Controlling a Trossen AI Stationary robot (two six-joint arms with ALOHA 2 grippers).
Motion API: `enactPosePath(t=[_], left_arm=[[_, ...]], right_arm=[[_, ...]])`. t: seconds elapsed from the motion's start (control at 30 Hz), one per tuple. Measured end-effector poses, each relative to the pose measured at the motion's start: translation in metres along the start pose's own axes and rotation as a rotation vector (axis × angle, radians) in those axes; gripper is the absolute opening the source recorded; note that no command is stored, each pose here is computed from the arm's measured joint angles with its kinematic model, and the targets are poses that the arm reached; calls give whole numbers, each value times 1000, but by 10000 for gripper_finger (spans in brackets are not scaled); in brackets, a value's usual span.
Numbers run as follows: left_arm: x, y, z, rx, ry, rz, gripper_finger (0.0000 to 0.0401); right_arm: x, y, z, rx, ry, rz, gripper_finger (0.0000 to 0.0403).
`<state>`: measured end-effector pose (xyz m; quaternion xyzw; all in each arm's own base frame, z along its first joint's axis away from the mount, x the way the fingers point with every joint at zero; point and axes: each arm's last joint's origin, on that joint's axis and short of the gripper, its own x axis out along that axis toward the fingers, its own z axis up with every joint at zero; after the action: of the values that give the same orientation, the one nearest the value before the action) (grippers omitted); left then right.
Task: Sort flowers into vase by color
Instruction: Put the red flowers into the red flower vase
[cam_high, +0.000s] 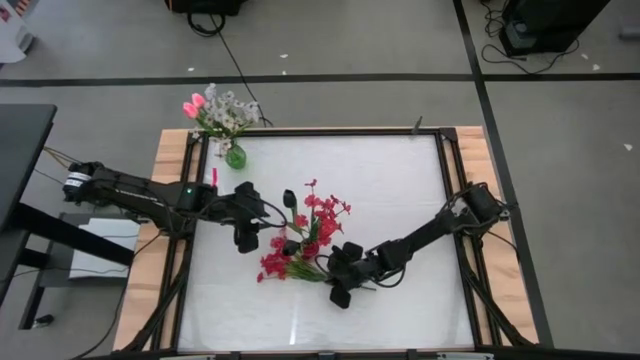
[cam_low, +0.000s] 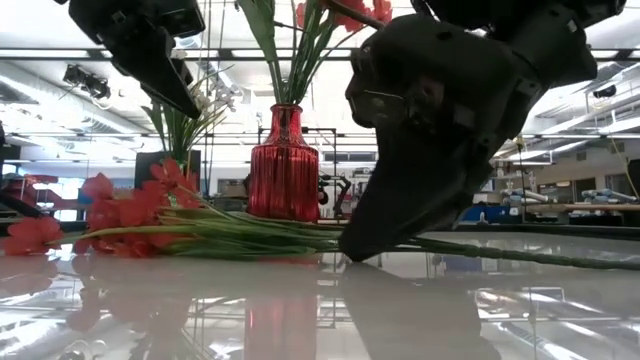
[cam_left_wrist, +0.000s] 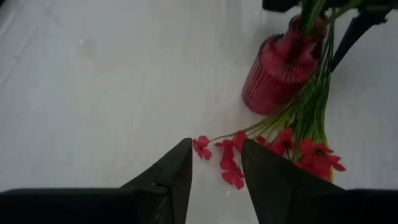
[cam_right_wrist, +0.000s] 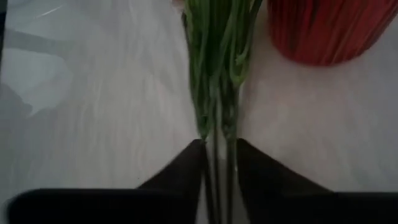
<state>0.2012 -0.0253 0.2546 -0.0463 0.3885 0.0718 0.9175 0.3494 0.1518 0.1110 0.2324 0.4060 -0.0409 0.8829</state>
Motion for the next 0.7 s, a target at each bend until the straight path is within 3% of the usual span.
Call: enactPosePath(t=[0.1, 0.17, 0.3, 0.47, 0.7], left_arm=[[0, -1, 3, -23, -34, -8, 140], [0, -1, 5, -67, -53, -15, 140], [-3, -2, 6, -168, -56, -61, 140], [-12, 0, 2, -287, -40, -90, 140], [-48, 7, 3, -438, -185, -164, 140]], right_arm=[[-5, 0, 3, 36, 35, 30, 33], [-10, 1, 6, 87, 67, 69, 14], [-27, 14, 10, 147, 55, 129, 26], [-61, 37, 10, 72, 23, 202, 9], [-127, 58, 32, -44, -173, 345, 10]])
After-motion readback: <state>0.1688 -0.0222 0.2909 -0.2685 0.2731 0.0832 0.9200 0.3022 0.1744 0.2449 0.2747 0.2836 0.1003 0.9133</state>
